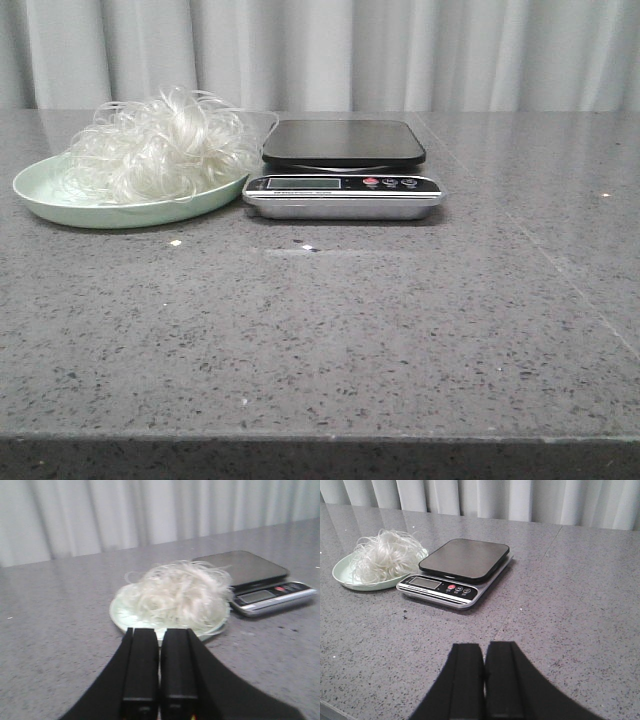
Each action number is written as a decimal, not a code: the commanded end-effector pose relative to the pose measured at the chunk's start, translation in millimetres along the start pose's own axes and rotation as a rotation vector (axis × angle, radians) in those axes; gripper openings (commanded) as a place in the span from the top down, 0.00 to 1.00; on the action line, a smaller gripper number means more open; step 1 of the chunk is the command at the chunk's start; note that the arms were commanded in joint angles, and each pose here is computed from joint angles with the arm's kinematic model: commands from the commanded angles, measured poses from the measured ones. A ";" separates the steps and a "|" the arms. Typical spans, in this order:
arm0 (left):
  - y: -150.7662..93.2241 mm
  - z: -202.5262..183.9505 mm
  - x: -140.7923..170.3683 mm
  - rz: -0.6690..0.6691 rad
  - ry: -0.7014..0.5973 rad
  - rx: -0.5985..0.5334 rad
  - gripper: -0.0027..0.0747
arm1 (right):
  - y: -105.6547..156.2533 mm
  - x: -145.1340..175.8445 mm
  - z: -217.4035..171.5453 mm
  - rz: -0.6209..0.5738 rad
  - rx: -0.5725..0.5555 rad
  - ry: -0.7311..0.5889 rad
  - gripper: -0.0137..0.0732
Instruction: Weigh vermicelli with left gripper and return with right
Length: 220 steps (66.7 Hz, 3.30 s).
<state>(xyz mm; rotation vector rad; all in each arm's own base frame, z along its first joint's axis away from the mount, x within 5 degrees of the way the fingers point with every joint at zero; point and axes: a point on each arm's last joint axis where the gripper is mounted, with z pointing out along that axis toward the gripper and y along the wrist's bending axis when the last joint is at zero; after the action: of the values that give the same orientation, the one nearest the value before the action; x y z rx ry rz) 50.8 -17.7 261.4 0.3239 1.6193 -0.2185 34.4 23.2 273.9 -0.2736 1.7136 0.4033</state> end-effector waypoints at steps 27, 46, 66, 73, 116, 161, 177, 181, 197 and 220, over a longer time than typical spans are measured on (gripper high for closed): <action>14.2 0.0 43.3 -0.027 -0.251 -0.330 0.80 | 0.2 -12.9 -1.4 0.000 0.009 -0.076 0.65; 14.2 0.0 43.3 -0.027 -0.251 -0.330 0.80 | 0.2 -12.9 -1.4 0.000 0.009 -0.076 0.65; 14.2 0.0 43.3 -0.027 -0.251 -0.330 0.80 | 0.2 -12.9 -1.4 0.000 0.009 -0.076 0.65; 14.2 0.0 43.3 -0.027 -0.251 -0.330 0.80 | 0.2 -12.9 -1.4 0.000 0.009 -0.076 0.65; 14.2 0.0 43.3 -0.027 -0.251 -0.330 0.80 | -14.7 -6.4 3.7 -0.155 0.207 -0.210 0.65; 14.2 0.0 43.3 -0.027 -0.251 -0.330 0.80 | -32.2 46.1 14.7 -0.054 0.344 -0.437 0.65; 14.2 0.0 43.3 -0.027 -0.251 -0.330 0.80 | -31.8 45.9 14.8 -0.084 0.345 -0.434 0.65; 14.2 0.0 43.3 -0.027 -0.251 -0.330 0.80 | -31.6 45.9 14.8 -0.090 0.345 -0.433 0.65; 14.2 0.0 43.3 -0.027 -0.251 -0.330 0.80 | -31.5 46.0 14.9 -0.097 0.345 -0.431 0.65; 14.2 0.0 43.3 -0.027 -0.251 -0.330 0.80 | -31.5 45.9 14.8 -0.097 0.345 -0.432 0.65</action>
<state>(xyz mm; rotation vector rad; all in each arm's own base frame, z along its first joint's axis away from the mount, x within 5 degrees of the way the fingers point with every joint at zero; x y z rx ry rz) 55.9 -1.1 213.2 0.0354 1.4719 0.0066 55.7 3.4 211.8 -0.0120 1.4206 0.0937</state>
